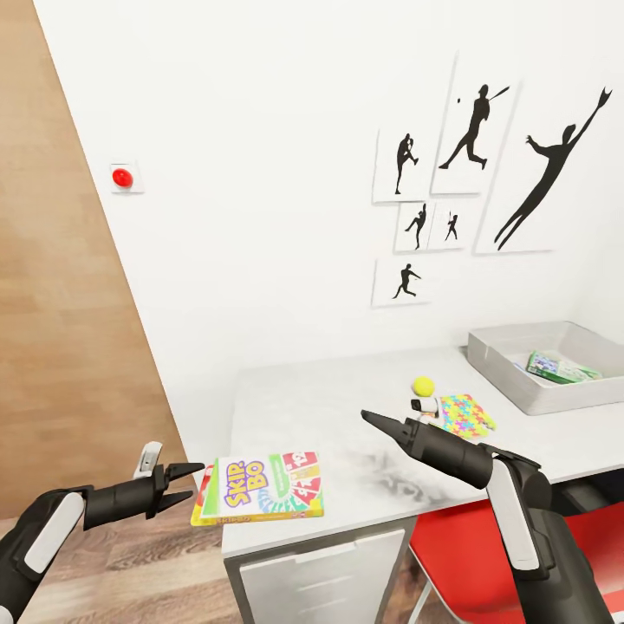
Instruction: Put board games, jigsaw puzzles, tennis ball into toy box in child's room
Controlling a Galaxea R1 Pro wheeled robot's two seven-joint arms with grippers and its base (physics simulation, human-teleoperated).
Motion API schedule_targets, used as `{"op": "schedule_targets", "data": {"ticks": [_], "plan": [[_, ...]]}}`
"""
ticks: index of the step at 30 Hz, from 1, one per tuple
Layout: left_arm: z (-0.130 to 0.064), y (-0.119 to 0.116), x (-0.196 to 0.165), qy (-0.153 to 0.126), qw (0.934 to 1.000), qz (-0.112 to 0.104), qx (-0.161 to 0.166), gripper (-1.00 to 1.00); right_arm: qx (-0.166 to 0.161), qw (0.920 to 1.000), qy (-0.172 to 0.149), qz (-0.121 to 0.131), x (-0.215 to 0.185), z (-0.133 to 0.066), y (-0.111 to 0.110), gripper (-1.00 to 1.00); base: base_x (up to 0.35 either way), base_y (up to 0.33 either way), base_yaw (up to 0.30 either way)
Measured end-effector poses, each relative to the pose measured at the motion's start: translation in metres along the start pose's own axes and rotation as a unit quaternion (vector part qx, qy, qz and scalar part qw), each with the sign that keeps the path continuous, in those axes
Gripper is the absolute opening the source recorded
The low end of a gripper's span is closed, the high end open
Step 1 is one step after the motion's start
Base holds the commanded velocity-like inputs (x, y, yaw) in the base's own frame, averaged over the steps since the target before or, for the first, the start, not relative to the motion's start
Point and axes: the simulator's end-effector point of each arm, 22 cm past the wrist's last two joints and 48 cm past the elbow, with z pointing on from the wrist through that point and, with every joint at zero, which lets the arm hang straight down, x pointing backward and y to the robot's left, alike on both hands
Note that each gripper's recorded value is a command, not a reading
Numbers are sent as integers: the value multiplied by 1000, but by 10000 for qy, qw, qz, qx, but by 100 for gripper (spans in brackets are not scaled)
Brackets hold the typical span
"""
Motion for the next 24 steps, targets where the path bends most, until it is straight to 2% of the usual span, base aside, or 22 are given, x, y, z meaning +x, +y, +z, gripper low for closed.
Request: {"op": "schedule_targets", "data": {"ticks": [24], "plan": [[9, 20, 4, -4, 10000, -2, 10, 100, -22, 10000, 10, -4, 15, -4, -14, 100, 0, 0, 0]]}}
